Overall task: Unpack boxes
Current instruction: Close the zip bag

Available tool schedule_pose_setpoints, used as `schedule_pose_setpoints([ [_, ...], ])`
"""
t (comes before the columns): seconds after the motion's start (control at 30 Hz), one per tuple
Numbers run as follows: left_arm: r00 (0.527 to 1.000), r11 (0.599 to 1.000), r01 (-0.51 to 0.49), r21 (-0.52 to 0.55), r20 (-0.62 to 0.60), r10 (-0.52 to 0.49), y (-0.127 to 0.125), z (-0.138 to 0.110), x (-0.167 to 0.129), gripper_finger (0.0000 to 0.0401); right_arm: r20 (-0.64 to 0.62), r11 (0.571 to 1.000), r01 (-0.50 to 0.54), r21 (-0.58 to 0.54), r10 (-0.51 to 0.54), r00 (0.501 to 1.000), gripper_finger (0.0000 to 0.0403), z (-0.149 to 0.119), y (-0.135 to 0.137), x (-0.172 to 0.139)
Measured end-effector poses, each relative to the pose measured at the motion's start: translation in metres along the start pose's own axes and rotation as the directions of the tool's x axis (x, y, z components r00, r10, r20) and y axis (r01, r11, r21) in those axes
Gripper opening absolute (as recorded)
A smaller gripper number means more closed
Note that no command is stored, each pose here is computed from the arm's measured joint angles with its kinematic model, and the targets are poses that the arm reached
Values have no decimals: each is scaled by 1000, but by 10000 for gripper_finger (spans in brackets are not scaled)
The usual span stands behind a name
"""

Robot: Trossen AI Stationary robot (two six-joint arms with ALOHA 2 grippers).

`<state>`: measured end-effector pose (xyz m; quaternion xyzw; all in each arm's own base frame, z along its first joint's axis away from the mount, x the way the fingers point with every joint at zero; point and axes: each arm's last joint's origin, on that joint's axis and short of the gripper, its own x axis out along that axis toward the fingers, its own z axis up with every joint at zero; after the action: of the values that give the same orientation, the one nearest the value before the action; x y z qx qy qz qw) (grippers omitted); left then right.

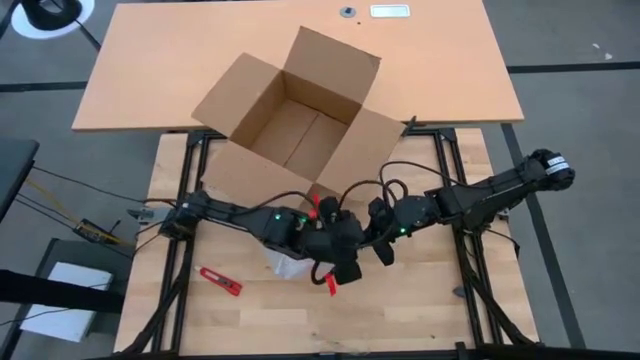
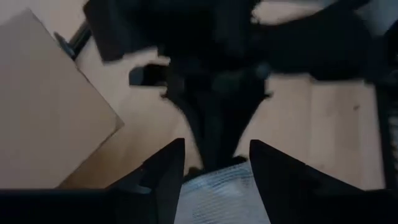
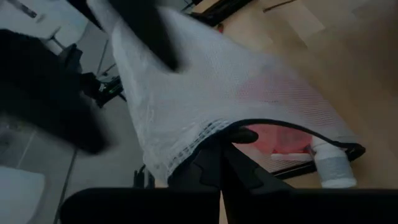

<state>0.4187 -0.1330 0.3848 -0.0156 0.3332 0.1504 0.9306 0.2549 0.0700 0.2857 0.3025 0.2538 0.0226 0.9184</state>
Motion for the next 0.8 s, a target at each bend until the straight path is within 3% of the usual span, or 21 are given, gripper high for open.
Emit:
schedule_pose_setpoints([
  [0.27, 995, 995, 98, 17, -37, -98, -16, -7, -3, 193, -34, 999, -38, 36, 40, 999, 0, 5, -5, 0],
  [0.47, 997, 997, 50, 62, -66, -46, -26, -18, 13, 193, -45, 998, -50, 41, 51, 998, 0, 5, -6, 0],
  [0.63, 995, 978, -61, 198, -69, 76, -27, -26, 26, 193, -48, 998, -53, 38, 55, 997, 0, 6, -7, 0],
  [0.8, 995, 973, -62, 222, -68, 79, -27, -26, 28, 193, -53, 998, -58, 33, 60, 997, 0, 6, -7, 0],
])
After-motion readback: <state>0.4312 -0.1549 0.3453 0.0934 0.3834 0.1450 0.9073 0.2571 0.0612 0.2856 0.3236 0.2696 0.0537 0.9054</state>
